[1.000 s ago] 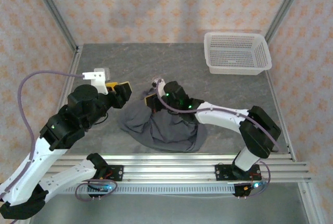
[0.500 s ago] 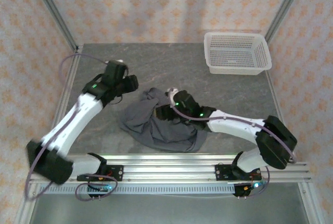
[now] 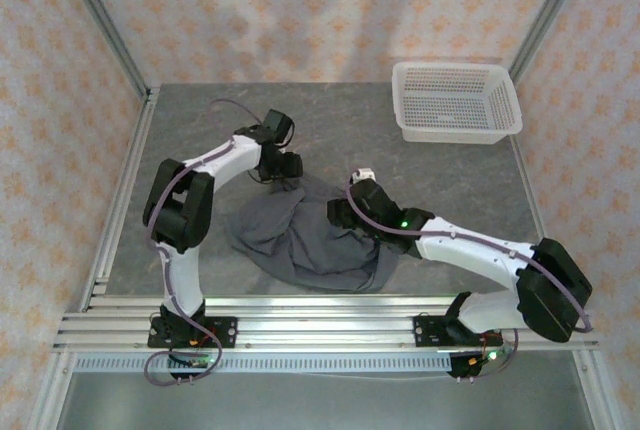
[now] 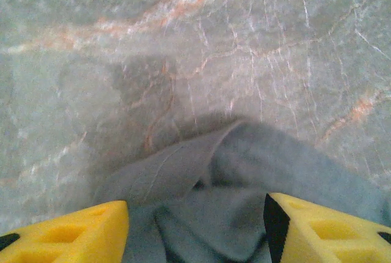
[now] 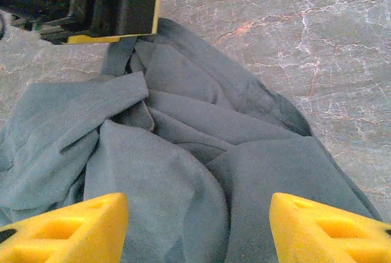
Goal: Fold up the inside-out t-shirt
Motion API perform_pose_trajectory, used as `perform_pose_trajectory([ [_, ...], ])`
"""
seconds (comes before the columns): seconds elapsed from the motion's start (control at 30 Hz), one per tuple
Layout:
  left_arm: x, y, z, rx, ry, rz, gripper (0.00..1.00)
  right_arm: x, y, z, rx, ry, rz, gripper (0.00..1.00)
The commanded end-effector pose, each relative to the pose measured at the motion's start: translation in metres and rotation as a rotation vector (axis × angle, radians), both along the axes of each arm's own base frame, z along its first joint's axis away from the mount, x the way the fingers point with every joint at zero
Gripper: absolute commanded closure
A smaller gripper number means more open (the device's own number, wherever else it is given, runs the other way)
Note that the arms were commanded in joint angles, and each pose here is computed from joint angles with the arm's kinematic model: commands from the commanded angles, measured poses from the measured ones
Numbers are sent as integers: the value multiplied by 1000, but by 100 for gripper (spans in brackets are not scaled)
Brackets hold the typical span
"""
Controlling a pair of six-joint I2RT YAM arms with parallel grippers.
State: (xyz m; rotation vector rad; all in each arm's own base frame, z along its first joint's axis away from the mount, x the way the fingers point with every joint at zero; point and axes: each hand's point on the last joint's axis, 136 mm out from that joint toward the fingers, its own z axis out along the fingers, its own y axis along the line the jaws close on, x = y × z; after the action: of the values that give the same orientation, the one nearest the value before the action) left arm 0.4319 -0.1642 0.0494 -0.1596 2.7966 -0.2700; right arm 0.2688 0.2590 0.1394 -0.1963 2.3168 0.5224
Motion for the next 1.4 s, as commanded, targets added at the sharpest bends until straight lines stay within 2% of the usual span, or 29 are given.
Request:
perform_pose_trajectory([
  [0.0,12,9,1,69,-21,-39,47,0,-9,6,-18,-14,-31,37],
  [0.1,21,16,3,82,-16,-31,60,0,-9,11,-13,-21,-30,37],
  [0.13,25,19,6,78,-17,-25,70,0,-9,14,-9,-26,-29,37],
  [0.2,32,20,19,57,-35,-21,99,0,-10,19,-5,-37,-32,37],
  [0.3,41,19,64,32,-116,-25,100,1,-14,27,3,-58,-47,34],
  [0.43,41,16,165,-45,-308,-17,100,3,-22,33,-1,-80,-82,33],
  [0.57,18,13,259,-149,-483,-27,100,4,-31,53,45,-132,-126,29],
  [0.73,-29,-1,337,-321,-601,-109,100,3,-32,83,112,-191,-120,26],
  [0.9,-69,-6,357,-349,-634,-147,100,-6,-13,119,195,-245,6,24],
  [1.03,-98,-25,370,-372,-670,-225,100,-11,12,150,280,-299,132,21],
  [1.23,-125,-58,374,-380,-667,-338,100,4,36,183,299,-372,182,19],
  [1.37,-142,-84,379,-426,-653,-451,100,19,57,187,291,-372,197,19],
])
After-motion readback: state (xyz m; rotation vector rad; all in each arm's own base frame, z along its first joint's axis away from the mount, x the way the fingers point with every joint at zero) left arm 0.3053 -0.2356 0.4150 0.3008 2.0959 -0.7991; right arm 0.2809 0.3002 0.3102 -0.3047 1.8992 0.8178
